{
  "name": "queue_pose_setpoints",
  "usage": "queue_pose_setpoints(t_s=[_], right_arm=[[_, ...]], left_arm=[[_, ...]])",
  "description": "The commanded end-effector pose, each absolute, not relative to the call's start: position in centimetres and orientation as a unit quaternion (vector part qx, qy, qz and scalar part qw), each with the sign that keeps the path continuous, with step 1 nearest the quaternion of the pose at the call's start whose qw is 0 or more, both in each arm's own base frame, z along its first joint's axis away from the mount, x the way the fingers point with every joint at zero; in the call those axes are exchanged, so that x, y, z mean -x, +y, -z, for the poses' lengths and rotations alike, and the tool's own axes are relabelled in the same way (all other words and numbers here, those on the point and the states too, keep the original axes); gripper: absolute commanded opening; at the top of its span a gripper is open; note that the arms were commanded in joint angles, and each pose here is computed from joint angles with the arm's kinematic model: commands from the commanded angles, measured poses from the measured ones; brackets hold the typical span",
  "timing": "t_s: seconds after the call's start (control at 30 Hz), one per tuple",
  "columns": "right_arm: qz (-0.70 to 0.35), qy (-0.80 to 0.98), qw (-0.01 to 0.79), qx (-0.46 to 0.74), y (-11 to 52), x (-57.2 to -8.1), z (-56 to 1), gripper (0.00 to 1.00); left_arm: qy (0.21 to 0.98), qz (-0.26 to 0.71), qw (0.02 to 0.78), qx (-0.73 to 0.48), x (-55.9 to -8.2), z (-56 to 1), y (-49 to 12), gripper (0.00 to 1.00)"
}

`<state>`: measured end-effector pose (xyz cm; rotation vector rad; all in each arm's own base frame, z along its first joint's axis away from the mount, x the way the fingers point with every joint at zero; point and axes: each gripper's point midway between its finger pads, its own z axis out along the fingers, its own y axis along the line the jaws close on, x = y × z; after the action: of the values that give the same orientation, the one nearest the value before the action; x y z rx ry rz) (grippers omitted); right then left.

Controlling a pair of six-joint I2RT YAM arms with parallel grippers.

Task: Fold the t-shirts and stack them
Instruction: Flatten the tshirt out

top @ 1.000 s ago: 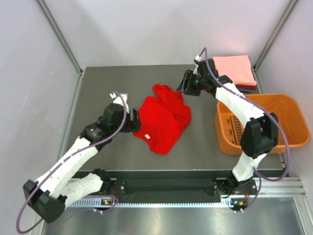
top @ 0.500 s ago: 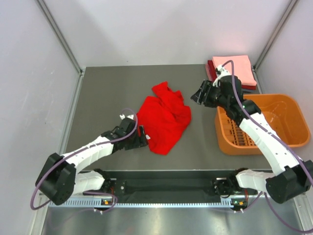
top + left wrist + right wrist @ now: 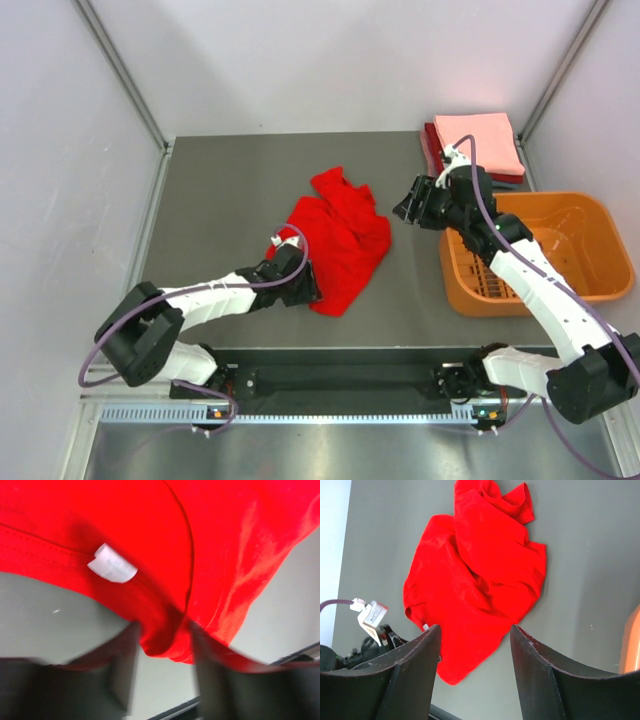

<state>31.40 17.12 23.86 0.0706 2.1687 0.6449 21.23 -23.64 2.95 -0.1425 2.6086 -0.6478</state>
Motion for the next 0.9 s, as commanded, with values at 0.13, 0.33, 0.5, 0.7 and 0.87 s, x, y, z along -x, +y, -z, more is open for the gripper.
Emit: queue_pose_setpoints(t_s=[0.13, 0.33, 0.5, 0.7, 0.87], right_arm=[[-0.270, 0.848, 0.456, -0.021, 17.4, -31.7, -25.9, 0.58], [-0.266, 0.853, 0.448, -0.019, 17.3, -31.2, -25.5, 0.58], [-0.260, 0.853, 0.451, -0.020, 17.0, -31.0, -25.6, 0.58], [-0.265, 0.855, 0.445, -0.020, 17.2, -30.5, -25.0, 0.58], [-0.268, 0.857, 0.439, -0.012, 17.5, -30.0, -25.1, 0.58]], left_arm=[[0.952, 0.174, 0.242, 0.064, -21.9, -2.7, -22.5, 0.09], [0.927, 0.046, 0.361, 0.090, -30.8, -12.6, -16.0, 0.00], [0.889, 0.075, 0.435, 0.126, -37.3, -19.8, -12.1, 0.00], [0.895, 0.078, 0.421, 0.124, -42.2, -17.8, -9.7, 0.04], [0.903, 0.049, 0.398, 0.152, -47.9, -17.4, -6.2, 0.08]])
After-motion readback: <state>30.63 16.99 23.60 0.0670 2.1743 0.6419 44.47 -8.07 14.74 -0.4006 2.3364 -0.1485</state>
